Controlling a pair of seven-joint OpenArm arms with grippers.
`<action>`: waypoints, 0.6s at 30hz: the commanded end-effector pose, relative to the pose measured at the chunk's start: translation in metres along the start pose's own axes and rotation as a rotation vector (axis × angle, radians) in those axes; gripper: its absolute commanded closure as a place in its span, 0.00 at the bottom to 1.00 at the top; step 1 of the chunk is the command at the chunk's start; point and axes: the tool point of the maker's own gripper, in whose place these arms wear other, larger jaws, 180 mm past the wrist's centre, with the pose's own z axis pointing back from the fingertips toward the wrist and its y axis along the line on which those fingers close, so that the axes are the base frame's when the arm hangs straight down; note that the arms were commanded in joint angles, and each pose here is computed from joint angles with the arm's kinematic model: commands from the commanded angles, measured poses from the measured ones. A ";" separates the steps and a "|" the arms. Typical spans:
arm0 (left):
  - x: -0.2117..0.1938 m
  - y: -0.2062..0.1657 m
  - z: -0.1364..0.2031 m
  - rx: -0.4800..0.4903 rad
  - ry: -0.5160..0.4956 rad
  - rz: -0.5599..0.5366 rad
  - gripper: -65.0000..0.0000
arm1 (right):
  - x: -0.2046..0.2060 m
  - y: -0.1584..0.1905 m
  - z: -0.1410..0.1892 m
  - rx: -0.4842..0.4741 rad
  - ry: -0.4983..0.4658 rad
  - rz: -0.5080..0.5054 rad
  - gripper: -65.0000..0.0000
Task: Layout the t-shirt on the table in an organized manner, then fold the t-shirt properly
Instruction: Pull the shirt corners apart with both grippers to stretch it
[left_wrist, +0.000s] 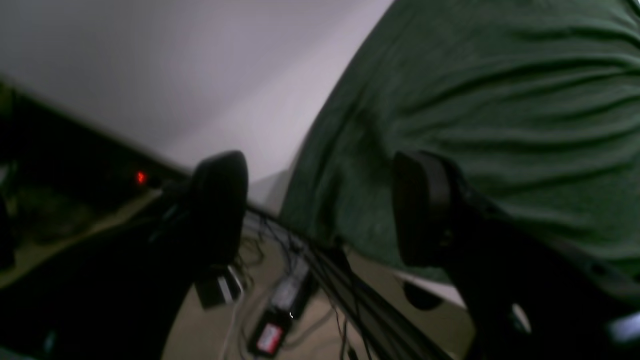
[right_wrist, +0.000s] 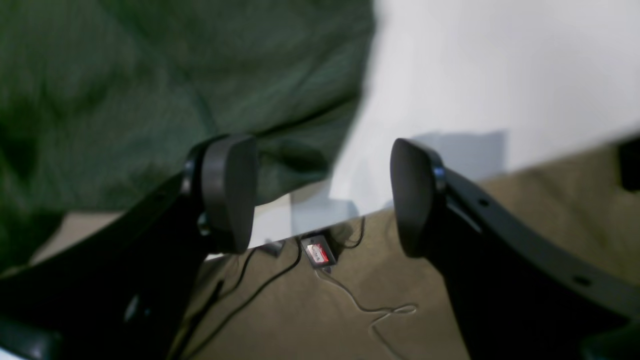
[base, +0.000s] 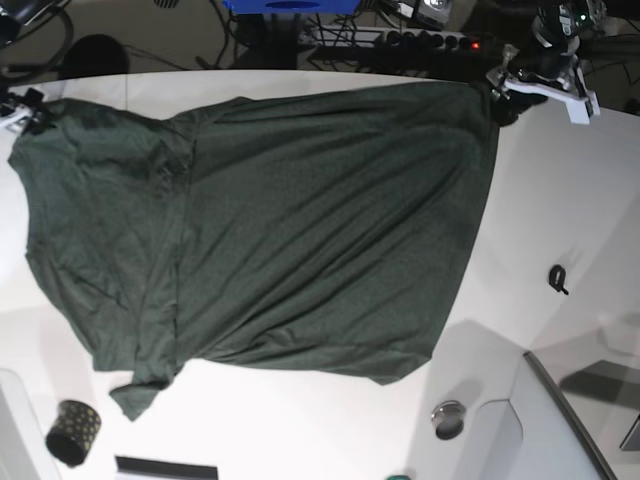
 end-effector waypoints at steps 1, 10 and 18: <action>0.006 0.001 0.003 -0.011 -0.026 0.015 0.32 | 0.010 -0.013 0.007 -0.019 -0.032 -0.005 0.40; -0.008 -0.006 0.000 -0.096 0.002 0.048 0.33 | 0.008 -0.015 0.006 -0.017 -0.028 -0.024 0.40; -0.022 0.006 -0.014 -0.068 0.039 0.100 0.33 | 0.008 -0.015 0.006 -0.018 -0.028 -0.023 0.40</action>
